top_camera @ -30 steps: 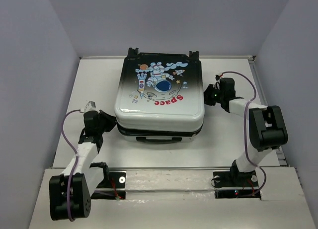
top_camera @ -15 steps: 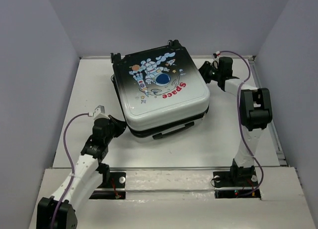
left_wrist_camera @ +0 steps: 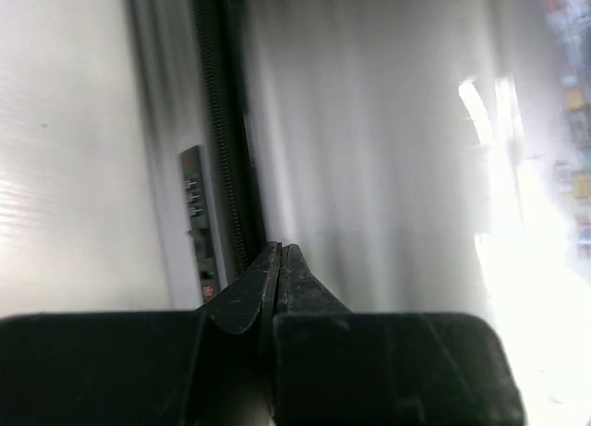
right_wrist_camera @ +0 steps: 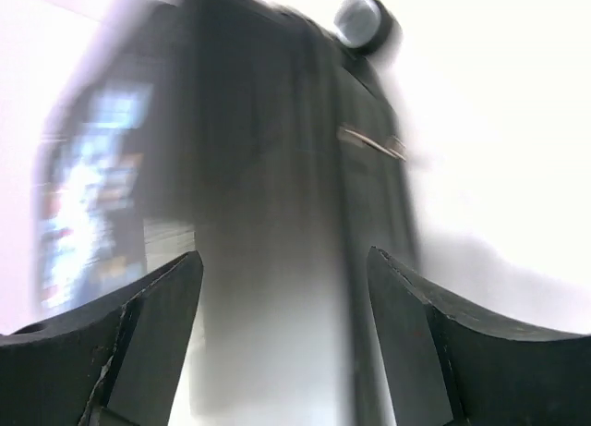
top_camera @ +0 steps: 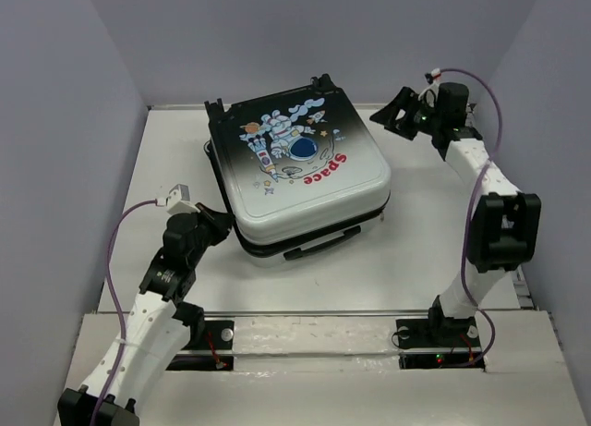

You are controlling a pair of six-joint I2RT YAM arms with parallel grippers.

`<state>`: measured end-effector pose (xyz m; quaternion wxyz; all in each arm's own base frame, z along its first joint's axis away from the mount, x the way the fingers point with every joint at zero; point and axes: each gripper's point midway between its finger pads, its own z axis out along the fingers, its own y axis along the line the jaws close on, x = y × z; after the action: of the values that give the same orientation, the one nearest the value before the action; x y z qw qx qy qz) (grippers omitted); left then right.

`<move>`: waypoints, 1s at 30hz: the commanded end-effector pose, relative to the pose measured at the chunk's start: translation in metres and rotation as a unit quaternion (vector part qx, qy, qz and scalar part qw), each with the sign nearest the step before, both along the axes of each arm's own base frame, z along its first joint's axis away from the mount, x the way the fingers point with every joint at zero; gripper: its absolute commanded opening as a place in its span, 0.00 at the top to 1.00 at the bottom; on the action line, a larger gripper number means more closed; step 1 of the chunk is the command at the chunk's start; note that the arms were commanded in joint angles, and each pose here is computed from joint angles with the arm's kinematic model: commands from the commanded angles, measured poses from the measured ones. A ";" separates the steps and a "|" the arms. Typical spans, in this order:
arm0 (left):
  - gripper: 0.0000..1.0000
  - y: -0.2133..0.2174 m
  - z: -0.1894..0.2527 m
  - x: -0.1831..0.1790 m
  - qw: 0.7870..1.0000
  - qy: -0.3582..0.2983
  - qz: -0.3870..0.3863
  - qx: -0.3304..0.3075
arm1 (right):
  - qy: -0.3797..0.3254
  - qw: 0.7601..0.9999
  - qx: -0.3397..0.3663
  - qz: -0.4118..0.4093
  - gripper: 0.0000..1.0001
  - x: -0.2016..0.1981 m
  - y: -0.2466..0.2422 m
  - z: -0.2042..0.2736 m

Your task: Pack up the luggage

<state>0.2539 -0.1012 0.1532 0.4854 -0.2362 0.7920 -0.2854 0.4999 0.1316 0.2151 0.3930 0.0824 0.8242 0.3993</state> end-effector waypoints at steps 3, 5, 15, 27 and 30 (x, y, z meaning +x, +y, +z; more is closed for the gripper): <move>0.94 -0.011 0.033 0.002 0.998 -0.056 -0.022 -0.030 | -0.154 0.984 -0.081 -0.028 0.34 -0.052 -0.026 0.106; 0.94 -0.012 0.027 0.000 0.998 -0.052 -0.024 -0.031 | -0.173 0.980 -0.089 -0.034 0.66 -0.091 -0.029 0.101; 0.94 0.004 0.031 -0.006 0.999 -0.054 -0.002 0.005 | -0.226 0.971 -0.072 -0.036 0.86 -0.233 -0.008 0.015; 0.90 -0.017 0.008 -0.016 0.997 -0.014 -0.063 -0.031 | -0.169 0.981 -0.078 -0.062 0.55 -0.222 -0.014 -0.076; 0.89 -0.017 0.007 -0.018 0.997 -0.008 -0.066 -0.029 | -0.182 0.978 -0.093 -0.049 0.54 -0.210 -0.012 -0.078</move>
<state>0.2401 -0.1083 0.1532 0.4706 -0.2133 0.7973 -0.3120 0.2593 0.1178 0.0962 0.4796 0.0537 0.8193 0.3097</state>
